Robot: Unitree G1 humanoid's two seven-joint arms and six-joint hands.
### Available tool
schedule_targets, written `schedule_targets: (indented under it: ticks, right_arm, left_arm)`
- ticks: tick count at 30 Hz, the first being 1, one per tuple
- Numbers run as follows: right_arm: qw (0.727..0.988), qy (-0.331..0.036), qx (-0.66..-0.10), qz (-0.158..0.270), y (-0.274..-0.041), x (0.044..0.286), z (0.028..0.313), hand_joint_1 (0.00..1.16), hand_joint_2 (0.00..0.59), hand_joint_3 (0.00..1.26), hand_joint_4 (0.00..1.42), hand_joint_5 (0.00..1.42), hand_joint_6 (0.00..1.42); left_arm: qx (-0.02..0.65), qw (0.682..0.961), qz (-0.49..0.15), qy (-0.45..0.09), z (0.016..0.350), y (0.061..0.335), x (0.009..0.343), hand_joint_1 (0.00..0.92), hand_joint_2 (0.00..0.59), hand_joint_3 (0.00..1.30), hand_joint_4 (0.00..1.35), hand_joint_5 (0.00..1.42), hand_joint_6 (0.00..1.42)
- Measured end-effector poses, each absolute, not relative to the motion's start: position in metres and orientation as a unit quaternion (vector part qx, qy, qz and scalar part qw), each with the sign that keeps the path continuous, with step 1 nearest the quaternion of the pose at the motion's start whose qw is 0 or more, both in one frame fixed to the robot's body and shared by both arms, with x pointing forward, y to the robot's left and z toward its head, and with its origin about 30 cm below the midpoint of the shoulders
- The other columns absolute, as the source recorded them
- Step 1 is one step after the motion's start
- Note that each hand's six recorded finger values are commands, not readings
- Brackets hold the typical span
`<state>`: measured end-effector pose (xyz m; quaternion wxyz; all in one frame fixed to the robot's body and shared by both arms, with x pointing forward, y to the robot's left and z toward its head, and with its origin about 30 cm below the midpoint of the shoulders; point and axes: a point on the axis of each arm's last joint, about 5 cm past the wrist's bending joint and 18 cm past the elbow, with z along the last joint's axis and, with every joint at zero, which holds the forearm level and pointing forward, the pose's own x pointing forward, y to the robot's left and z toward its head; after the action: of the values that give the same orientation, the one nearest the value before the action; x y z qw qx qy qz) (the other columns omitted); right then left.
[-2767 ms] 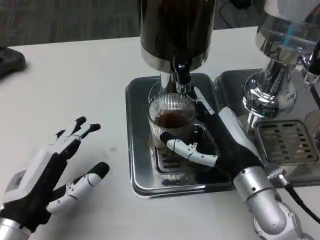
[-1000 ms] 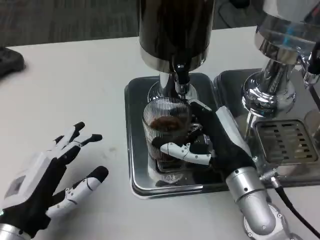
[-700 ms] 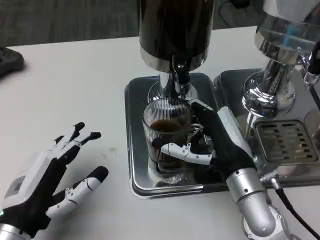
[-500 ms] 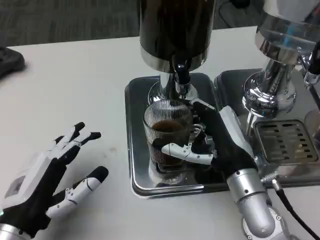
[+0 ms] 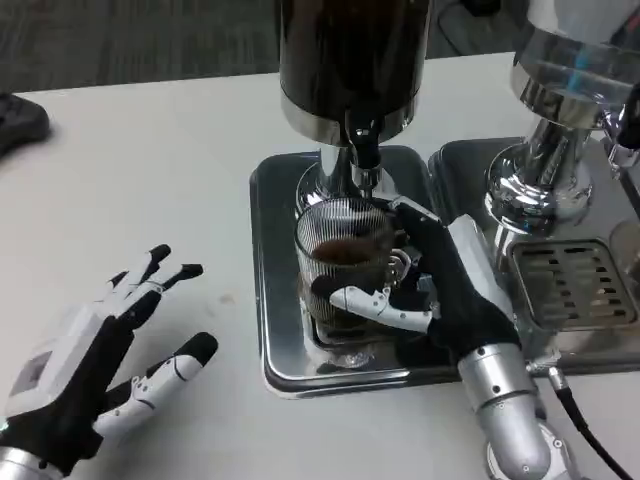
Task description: Grasp the cup under the faucet to collect the drink, then remove the cup.
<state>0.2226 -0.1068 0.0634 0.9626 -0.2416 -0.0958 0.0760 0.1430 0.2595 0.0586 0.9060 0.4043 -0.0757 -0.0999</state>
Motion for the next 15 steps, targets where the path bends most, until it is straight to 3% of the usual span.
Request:
schedule_targets:
  ticks: [15]
  right_arm:
    - [0.961, -0.105, -0.250, 0.046, -0.1128, 0.2166, 0.0599, 0.96, 0.166, 0.48, 0.57, 0.87, 1.26]
  left_arm:
    - [0.406, 0.905, -0.105, -0.075, 0.0586, 0.2599, 0.1463, 0.000, 0.197, 0.19, 0.00, 0.04, 0.00]
